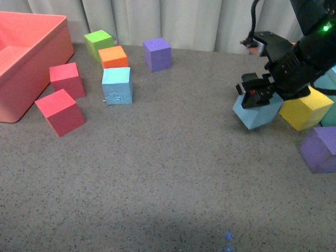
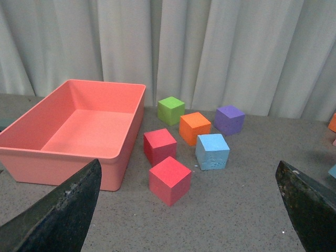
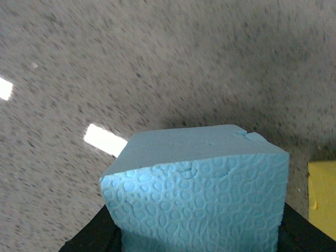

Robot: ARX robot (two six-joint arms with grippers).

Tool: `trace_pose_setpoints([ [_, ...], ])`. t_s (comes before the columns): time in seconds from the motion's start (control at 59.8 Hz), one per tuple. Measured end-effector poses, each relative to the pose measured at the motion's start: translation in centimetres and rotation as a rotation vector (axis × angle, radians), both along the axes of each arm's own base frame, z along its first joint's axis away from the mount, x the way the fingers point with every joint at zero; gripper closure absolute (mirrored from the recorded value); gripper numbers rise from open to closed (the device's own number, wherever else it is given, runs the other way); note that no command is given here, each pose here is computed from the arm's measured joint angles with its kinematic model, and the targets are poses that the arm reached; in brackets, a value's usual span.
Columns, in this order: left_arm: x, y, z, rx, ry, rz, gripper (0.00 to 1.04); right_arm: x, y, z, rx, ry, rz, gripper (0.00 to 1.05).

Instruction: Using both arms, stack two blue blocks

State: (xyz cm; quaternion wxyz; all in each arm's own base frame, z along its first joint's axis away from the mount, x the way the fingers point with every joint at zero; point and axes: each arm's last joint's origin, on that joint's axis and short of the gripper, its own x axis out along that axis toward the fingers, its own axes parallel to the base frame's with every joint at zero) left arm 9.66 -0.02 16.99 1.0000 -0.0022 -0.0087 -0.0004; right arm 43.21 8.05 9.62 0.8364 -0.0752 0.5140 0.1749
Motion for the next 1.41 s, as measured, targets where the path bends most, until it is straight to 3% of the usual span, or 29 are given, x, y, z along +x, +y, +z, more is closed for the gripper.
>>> trace_pose_setpoints([
  [0.234,0.0,0.0,0.0,0.0,0.0,0.0,0.07,1.1,4.2,1.8,0.036,-0.043,0.052,0.58],
  [0.418,0.0,0.0,0.0,0.0,0.0,0.0,0.07,1.7,6.9,0.6,0.058,-0.029,0.058,0.58],
  [0.686,0.0,0.0,0.0,0.0,0.0,0.0,0.07,2.5,8.5,-2.3,0.045,0.024,-0.043,0.58],
  [0.987,0.0,0.0,0.0,0.0,0.0,0.0,0.07,4.2,10.1,-1.4,0.074,0.037,-0.2,0.58],
  [1.405,0.0,0.0,0.0,0.0,0.0,0.0,0.07,5.0,11.6,-2.0,0.079,0.079,-0.286,0.58],
])
